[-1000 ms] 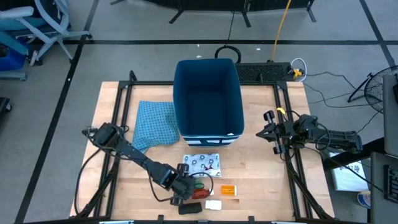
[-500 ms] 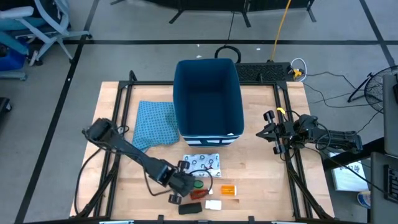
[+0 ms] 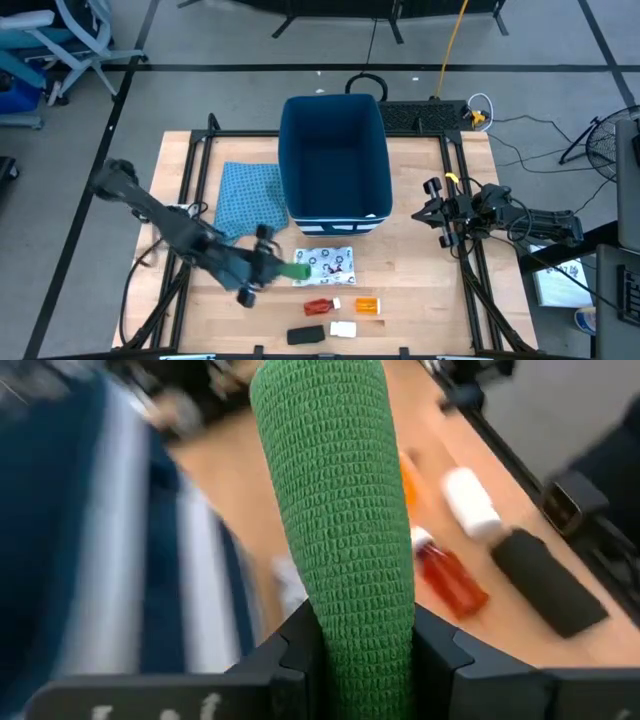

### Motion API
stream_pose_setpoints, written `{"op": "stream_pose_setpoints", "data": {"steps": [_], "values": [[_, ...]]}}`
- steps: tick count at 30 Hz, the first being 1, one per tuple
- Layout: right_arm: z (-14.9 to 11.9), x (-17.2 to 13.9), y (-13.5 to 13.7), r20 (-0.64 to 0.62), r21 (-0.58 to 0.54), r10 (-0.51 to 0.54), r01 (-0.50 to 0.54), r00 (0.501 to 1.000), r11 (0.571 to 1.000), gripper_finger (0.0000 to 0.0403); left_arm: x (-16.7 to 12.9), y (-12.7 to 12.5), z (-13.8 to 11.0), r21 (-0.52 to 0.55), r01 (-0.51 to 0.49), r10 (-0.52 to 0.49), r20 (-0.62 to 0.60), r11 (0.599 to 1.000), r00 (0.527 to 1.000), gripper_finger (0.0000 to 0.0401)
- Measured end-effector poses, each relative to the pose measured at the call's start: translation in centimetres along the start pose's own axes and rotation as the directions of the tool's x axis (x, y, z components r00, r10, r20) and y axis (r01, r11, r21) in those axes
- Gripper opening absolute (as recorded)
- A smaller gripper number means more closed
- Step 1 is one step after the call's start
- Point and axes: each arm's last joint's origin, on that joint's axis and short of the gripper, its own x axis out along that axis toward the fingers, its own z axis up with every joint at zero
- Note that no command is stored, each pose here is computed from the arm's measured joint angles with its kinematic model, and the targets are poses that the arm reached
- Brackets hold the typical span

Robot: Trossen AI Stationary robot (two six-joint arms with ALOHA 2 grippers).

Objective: Pick & place medical supplies in basket/bin
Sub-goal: Put the green bandage into the blue bin

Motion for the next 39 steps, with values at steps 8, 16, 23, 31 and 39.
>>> {"op": "stream_pose_setpoints", "data": {"steps": [8, 16, 23, 31, 39], "values": [[0.0, 0.0, 0.0, 0.000, 0.000, 0.000, 0.000, 1.000, 1.000, 0.0000, -8.1, 5.8, 0.2, 0.059, -0.167, 0.146, 0.261, 0.984, 0.954, 0.0092], [0.0, 0.0, 0.0, 0.000, 0.000, 0.000, 0.000, 1.000, 1.000, 0.0000, -12.1, 9.1, -3.9, 0.045, -0.203, 0.153, 0.503, 0.978, 0.851, 0.0092], [0.0, 0.0, 0.0, -0.001, 0.001, -0.001, 0.001, 1.000, 1.000, 0.0000, -11.2, 8.6, -10.3, -0.089, -0.135, 0.162, 0.589, 0.987, 0.792, 0.0092], [-0.1, 0.0, 0.0, -0.007, 0.017, 0.000, 0.000, 1.000, 1.000, 0.0000, -7.6, 6.9, -15.5, -0.198, -0.127, 0.226, 0.642, 0.972, 0.732, 0.0092], [-0.1, 0.0, 0.0, -0.007, 0.029, 0.000, 0.001, 1.000, 1.000, 0.0000, -4.6, 6.0, -18.1, -0.218, -0.149, 0.260, 0.682, 0.964, 0.684, 0.0092]]}}
